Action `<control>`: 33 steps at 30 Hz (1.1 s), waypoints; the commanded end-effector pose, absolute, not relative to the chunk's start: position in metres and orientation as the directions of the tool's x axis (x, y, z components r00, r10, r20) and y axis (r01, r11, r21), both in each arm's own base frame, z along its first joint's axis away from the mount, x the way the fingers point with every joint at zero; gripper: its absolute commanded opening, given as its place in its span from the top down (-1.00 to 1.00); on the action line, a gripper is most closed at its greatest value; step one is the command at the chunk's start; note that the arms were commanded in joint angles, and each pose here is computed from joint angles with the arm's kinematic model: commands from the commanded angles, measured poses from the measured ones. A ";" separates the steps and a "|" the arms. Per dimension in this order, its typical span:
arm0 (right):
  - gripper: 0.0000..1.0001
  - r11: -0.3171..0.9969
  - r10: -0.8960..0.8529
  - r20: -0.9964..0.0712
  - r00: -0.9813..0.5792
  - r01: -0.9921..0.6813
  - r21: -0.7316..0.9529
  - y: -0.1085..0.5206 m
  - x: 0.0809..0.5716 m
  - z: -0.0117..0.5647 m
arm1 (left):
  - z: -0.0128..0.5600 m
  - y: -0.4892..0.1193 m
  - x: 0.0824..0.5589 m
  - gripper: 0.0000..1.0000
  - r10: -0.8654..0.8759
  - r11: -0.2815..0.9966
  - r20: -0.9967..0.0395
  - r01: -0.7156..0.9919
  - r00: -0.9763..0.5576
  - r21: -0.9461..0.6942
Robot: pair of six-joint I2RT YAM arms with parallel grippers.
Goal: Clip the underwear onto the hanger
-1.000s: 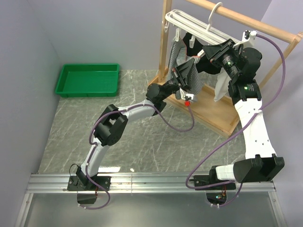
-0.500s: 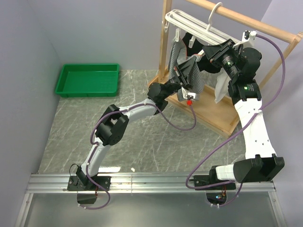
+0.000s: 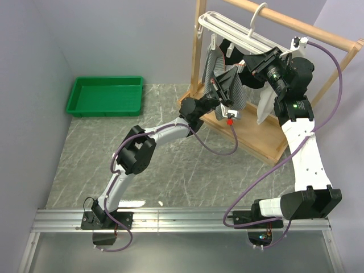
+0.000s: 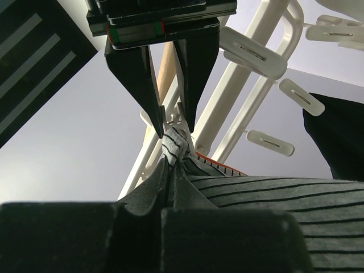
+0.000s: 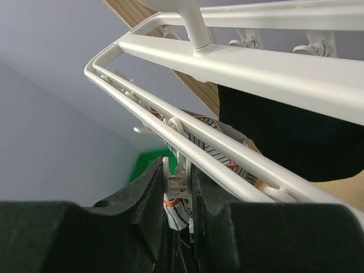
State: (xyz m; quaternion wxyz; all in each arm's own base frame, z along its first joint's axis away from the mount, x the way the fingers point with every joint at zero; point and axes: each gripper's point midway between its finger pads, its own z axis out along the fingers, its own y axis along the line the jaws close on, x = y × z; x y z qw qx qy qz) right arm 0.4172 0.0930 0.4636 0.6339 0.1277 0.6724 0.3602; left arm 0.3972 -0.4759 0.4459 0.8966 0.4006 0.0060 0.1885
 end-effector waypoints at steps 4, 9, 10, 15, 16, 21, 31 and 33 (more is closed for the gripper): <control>0.96 0.669 0.594 -0.746 -0.301 -0.331 0.666 0.121 0.402 0.452 | 0.467 -0.474 0.390 0.99 0.350 0.630 0.169 -0.365 0.921 0.685; 0.67 0.665 0.591 -0.748 -0.304 -0.341 0.664 0.122 0.402 0.453 | 0.468 -0.474 0.391 0.99 0.351 0.630 0.173 -0.369 0.920 0.683; 0.63 0.664 0.590 -0.748 -0.303 -0.345 0.663 0.123 0.402 0.454 | 0.468 -0.475 0.390 0.99 0.350 0.631 0.175 -0.370 0.920 0.682; 0.46 0.661 0.590 -0.749 -0.301 -0.353 0.662 0.123 0.402 0.457 | 0.468 -0.476 0.393 0.99 0.354 0.629 0.171 -0.369 0.920 0.684; 0.43 0.659 0.590 -0.748 -0.304 -0.353 0.664 0.124 0.402 0.456 | 0.467 -0.476 0.394 0.99 0.352 0.629 0.170 -0.367 0.920 0.685; 0.29 0.657 0.588 -0.749 -0.305 -0.359 0.663 0.125 0.402 0.457 | 0.468 -0.477 0.395 0.99 0.352 0.629 0.172 -0.369 0.920 0.684; 0.10 0.653 0.584 -0.751 -0.310 -0.370 0.660 0.127 0.401 0.459 | 0.468 -0.482 0.401 0.99 0.346 0.623 0.172 -0.363 0.922 0.693; 0.09 0.654 0.582 -0.753 -0.307 -0.374 0.658 0.127 0.401 0.461 | 0.468 -0.481 0.403 0.99 0.350 0.618 0.177 -0.369 0.920 0.694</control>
